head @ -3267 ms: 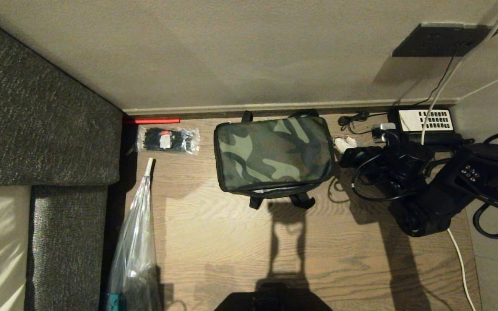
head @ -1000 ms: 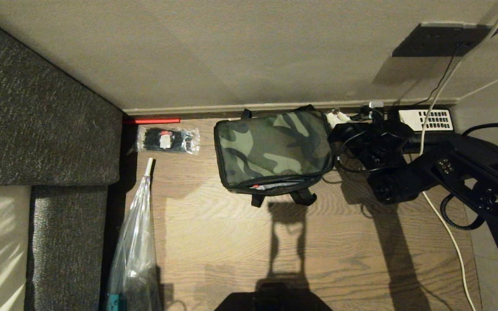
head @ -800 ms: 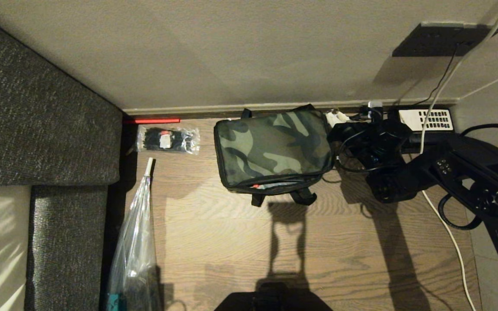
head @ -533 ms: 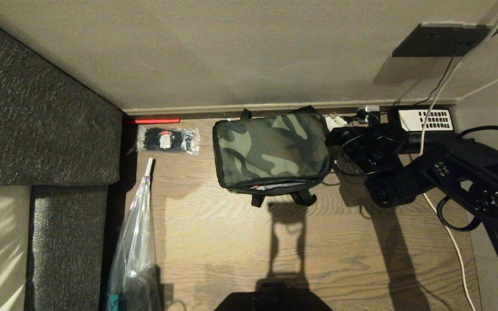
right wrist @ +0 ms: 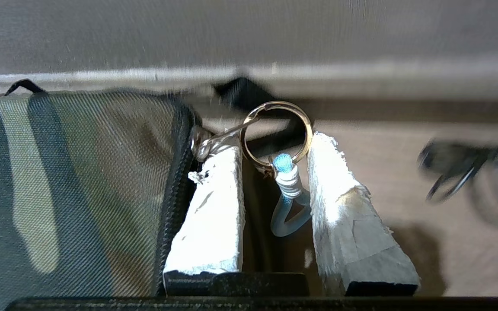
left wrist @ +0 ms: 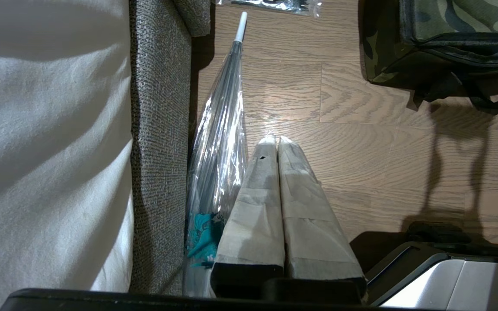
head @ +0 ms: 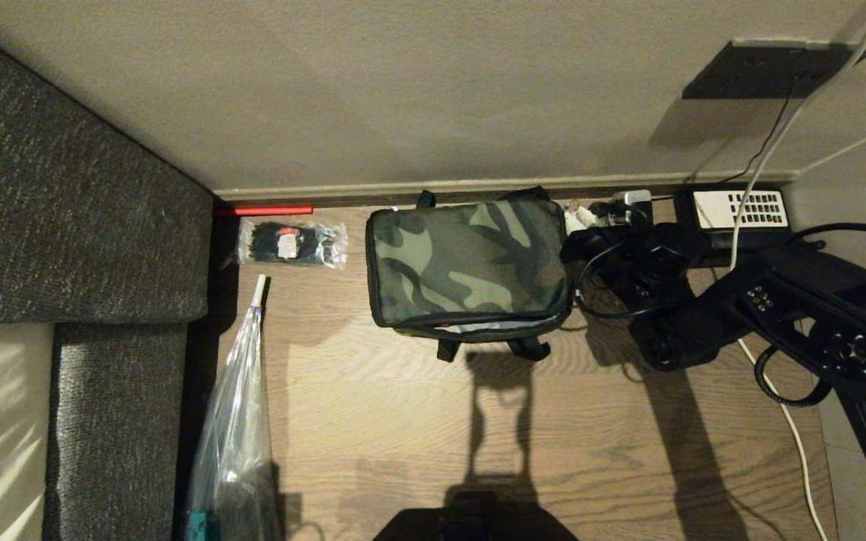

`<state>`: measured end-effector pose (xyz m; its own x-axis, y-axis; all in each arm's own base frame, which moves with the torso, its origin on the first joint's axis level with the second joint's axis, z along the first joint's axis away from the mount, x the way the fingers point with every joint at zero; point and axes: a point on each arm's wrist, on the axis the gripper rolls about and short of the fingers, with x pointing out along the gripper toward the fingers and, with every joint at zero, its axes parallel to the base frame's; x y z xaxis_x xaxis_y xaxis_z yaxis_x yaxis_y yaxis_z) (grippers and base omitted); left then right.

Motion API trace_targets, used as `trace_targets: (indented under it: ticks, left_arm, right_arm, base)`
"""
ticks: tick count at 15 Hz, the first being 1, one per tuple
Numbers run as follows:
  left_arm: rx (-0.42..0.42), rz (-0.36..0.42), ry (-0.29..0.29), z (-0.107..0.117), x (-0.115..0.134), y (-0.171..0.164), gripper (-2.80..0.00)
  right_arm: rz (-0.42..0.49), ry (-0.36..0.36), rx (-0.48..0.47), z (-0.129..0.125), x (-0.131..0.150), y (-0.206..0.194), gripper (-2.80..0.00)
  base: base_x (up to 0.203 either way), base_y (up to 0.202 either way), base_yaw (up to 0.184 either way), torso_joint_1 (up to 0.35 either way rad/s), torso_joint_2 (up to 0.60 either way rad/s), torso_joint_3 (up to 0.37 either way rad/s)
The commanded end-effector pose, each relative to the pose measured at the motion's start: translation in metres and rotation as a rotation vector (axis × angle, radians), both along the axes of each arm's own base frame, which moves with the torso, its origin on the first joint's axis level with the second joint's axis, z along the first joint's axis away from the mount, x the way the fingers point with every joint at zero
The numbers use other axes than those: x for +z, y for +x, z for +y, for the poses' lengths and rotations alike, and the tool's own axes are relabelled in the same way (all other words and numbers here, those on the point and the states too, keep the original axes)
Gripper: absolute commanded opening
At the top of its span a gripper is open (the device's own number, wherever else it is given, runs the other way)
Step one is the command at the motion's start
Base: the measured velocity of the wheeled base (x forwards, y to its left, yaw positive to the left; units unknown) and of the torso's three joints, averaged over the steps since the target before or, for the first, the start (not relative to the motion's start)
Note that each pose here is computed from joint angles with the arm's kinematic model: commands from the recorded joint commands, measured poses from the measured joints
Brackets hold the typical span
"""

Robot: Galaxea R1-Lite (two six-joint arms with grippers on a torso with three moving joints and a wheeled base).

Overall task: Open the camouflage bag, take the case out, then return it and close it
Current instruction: Open the top of the storage box

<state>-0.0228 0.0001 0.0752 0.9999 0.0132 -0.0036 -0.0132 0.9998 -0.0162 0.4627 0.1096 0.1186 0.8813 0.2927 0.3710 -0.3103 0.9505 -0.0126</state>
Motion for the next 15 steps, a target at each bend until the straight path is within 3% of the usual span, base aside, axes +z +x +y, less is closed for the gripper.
trace_targets:
  ticks: [1, 2, 3, 8, 12, 15]
  left_arm:
    - [0.001, 0.001, -0.001, 0.000, -0.001, 0.000, -2.80]
    - [0.001, 0.001, -0.001, 0.000, -0.001, 0.000, -2.80]
    - [0.001, 0.001, -0.001, 0.000, -0.001, 0.000, -2.80]
    - [0.001, 0.001, -0.001, 0.000, -0.001, 0.000, -2.80]
    - [0.001, 0.001, -0.001, 0.000, -0.001, 0.000, -2.80]
    - [0.001, 0.001, -0.001, 0.000, -0.001, 0.000, -2.80]
  right_arm:
    - [-0.020, -0.011, -0.004, 0.000, -0.002, -0.001, -2.80]
    - [-0.018, -0.013, -0.005, -0.001, -0.002, -0.001, -2.80]
    - [-0.016, -0.014, -0.004, -0.001, -0.003, -0.002, 0.00]
    - [-0.023, -0.023, 0.009, -0.004, -0.007, -0.007, 0.00]
    - [0.093, -0.092, 0.018, -0.027, -0.030, -0.023, 0.00]
    - [0.105, -0.104, 0.020, -0.033, -0.030, -0.026, 0.00]
  base:
    - [0.000, 0.000, 0.000, 0.000, 0.00, 0.000]
    - [0.000, 0.000, 0.000, 0.000, 0.00, 0.000]
    - [0.000, 0.000, 0.000, 0.000, 0.00, 0.000]
    - [0.000, 0.000, 0.000, 0.000, 0.00, 0.000]
    - [0.000, 0.000, 0.000, 0.000, 0.00, 0.000]
    - [0.000, 0.000, 0.000, 0.000, 0.00, 0.000]
